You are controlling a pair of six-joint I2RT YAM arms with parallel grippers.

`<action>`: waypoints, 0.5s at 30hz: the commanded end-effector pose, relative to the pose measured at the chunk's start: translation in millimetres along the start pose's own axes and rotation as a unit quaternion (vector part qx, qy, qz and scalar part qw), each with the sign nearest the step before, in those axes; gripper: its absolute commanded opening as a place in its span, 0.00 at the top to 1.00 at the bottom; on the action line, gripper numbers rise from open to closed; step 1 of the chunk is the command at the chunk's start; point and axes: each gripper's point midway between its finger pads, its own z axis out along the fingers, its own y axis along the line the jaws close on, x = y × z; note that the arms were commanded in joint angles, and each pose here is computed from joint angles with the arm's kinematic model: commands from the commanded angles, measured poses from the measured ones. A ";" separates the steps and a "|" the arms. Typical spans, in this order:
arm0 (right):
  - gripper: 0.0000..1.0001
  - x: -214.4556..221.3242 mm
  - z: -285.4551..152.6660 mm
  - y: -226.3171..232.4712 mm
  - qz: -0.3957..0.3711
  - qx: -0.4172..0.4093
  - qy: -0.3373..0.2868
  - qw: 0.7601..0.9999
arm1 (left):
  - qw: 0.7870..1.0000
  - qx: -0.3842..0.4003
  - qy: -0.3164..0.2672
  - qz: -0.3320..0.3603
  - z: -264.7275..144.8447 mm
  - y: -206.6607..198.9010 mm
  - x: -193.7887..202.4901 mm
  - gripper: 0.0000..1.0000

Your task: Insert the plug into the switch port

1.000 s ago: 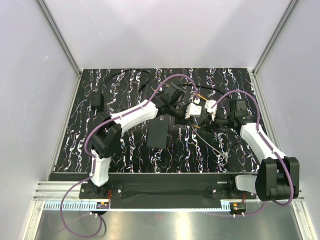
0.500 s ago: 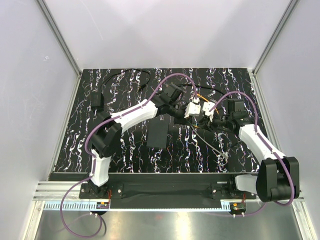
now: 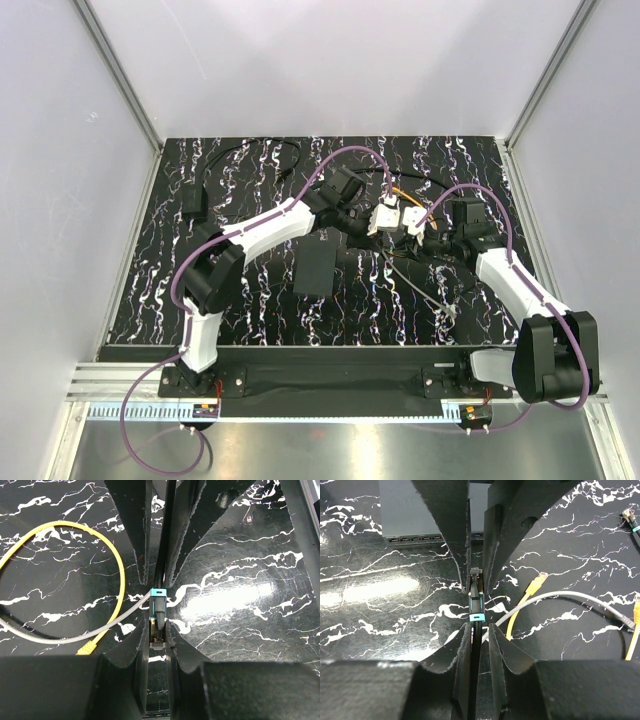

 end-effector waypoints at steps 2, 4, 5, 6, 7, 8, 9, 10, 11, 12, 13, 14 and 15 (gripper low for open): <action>0.74 2.1 3.3 4.2 -0.033 -0.012 0.004 0.999 | 0.999 0.009 -0.031 0.022 -1.6 1.1 -23.6 1.00; 0.75 2.6 2.8 4.2 -0.035 -0.010 0.006 0.999 | 0.999 0.009 -0.031 0.023 -1.2 1.0 -22.8 1.00; 0.75 3.3 2.8 3.4 -0.034 -0.010 0.007 0.999 | 0.999 0.011 -0.031 0.023 -1.0 0.2 -22.3 1.00; 0.76 3.4 3.5 3.7 -0.035 -0.011 0.006 0.999 | 0.999 0.011 -0.031 0.023 -1.6 -0.2 -23.0 1.00; 0.76 4.3 3.4 3.3 -0.034 -0.010 0.007 0.999 | 0.999 0.010 -0.033 0.023 -1.6 0.2 -23.9 1.00; 0.76 4.5 3.7 3.3 -0.038 -0.011 0.008 0.999 | 0.999 0.012 -0.033 0.022 -1.4 -0.5 -23.3 1.00; 0.76 5.1 3.8 3.1 -0.039 -0.011 0.009 0.999 | 0.999 0.011 -0.033 0.021 -1.4 -0.4 -23.5 1.00; 0.76 7.1 3.9 2.9 -0.041 -0.011 0.012 0.999 | 0.999 0.012 -0.033 0.022 -1.6 -0.8 -23.3 1.00; 0.77 7.3 3.7 4.6 -0.042 -0.014 0.013 0.999 | 0.999 0.011 -0.033 0.023 -2.1 -0.2 -23.0 1.00; 0.77 6.8 3.8 4.2 -0.043 -0.014 0.012 0.999 | 0.999 0.010 -0.033 0.024 -2.1 0.1 -23.2 1.00; 0.79 6.6 4.1 4.0 -0.043 -0.014 0.011 0.999 | 0.999 0.011 -0.031 0.024 -2.2 -0.2 -22.4 1.00; 0.80 6.1 3.5 3.8 -0.042 -0.014 0.011 0.999 | 0.999 0.011 -0.031 0.025 -2.2 -0.4 -22.1 1.00; 0.82 5.4 3.8 4.1 -0.042 -0.015 0.010 0.999 | 0.999 0.011 -0.031 0.025 -1.9 0.1 -22.3 1.00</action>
